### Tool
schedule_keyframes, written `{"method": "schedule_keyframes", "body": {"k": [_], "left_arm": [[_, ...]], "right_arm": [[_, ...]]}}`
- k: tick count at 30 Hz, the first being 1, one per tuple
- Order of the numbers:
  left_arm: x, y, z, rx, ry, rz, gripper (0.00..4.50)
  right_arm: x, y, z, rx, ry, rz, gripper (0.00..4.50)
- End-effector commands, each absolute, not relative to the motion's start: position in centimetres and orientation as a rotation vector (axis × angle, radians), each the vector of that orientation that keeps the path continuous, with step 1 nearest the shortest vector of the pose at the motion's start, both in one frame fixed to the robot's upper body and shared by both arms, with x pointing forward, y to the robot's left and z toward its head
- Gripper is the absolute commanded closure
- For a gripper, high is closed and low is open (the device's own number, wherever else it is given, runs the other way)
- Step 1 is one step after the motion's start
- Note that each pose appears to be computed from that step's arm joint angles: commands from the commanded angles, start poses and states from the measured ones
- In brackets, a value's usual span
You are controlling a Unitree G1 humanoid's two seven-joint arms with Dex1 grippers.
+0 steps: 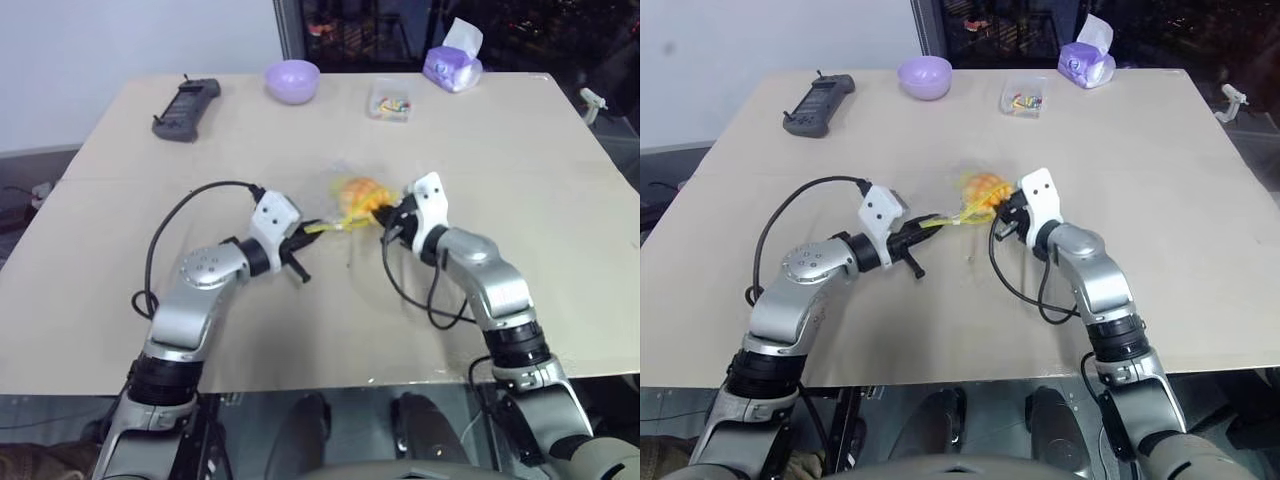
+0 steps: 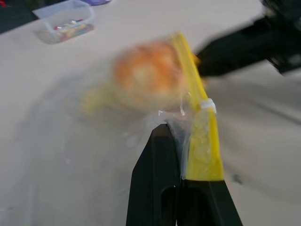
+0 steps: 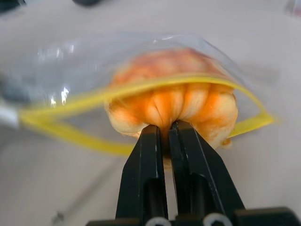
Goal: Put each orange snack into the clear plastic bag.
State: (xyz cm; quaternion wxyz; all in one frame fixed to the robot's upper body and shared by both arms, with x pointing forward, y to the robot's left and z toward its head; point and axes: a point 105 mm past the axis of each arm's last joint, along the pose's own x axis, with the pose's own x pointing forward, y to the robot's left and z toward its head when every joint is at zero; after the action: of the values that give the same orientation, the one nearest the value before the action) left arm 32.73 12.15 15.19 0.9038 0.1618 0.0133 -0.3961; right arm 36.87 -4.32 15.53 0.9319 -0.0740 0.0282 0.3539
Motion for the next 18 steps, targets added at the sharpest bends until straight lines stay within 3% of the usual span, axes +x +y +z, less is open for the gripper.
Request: {"method": "schedule_keyframes", "body": {"k": [1,11,15,18], "left_arm": [[31.7,11.3,16.8,0.355,-0.046,-0.882,4.50],[31.2,11.6,17.3,0.491,-0.107,-0.897,4.50],[31.7,12.3,16.8,0.579,-0.125,-0.865,4.50],[31.9,12.5,16.2,0.591,-0.115,-0.864,4.50]], "right_arm": [[36.6,-3.0,17.5,-0.187,-0.030,0.770,4.34],[37.2,-2.4,15.2,-0.423,-0.013,0.841,4.34],[36.2,-2.7,14.8,-0.638,-0.069,0.929,4.34],[36.3,-2.4,15.6,-0.522,-0.077,0.935,4.34]]}}
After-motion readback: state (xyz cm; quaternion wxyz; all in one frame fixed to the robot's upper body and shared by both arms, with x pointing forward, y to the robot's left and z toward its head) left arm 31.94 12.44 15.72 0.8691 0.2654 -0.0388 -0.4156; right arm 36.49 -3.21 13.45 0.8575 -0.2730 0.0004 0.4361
